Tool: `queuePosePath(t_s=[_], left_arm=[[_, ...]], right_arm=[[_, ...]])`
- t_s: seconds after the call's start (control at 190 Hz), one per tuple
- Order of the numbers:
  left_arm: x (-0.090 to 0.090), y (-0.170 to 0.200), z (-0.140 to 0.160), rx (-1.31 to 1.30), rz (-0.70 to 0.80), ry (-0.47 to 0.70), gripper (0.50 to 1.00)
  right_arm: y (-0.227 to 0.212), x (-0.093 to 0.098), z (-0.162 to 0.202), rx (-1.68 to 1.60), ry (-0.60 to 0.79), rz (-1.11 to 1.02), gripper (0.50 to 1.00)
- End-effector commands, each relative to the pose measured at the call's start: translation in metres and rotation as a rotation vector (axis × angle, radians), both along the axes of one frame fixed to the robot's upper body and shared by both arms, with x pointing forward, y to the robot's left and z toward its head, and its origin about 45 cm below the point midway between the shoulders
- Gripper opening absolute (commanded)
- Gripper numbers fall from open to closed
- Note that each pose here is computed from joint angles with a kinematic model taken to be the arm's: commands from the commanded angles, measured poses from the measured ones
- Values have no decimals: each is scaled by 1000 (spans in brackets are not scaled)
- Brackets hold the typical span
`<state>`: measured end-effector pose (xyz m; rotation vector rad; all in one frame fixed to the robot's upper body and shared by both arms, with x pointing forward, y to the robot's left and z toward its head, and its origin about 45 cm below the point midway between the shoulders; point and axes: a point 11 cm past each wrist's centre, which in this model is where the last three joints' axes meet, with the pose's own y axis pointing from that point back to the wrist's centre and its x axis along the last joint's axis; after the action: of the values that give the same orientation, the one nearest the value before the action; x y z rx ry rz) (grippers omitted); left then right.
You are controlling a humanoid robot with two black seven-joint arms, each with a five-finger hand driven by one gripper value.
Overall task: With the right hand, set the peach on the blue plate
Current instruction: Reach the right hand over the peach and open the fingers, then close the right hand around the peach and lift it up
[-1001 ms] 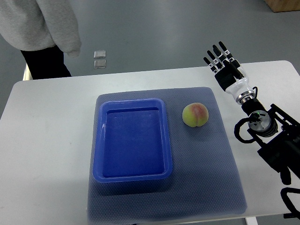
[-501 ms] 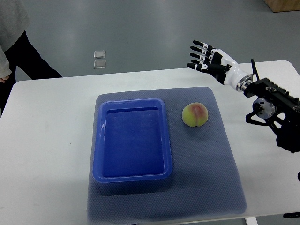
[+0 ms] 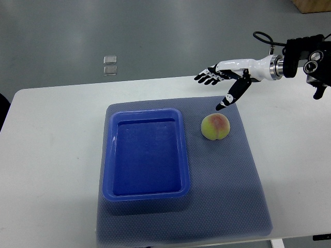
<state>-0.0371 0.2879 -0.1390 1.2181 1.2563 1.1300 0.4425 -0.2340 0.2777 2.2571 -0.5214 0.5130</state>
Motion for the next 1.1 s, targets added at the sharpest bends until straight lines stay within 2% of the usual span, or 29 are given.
queuePosePath(t_s=[0.0,0.158,0.495,1.096], left_arm=[[1,-2,0,-5,-1,-2,1000],[1,-2,0,-5,-1,-2,1000],[1,-2,0,-5,-1,-2,1000],[1,-4,0,-13,-1,0,1000]], right_arm=[[-3,-5,-10,-73,13,13,932],[-5,-4,-25,-120,-48,-7,932],[-8,-17,-64,-131,-28,-28,932],[0,-25,-94,-100,-43,-75,917]])
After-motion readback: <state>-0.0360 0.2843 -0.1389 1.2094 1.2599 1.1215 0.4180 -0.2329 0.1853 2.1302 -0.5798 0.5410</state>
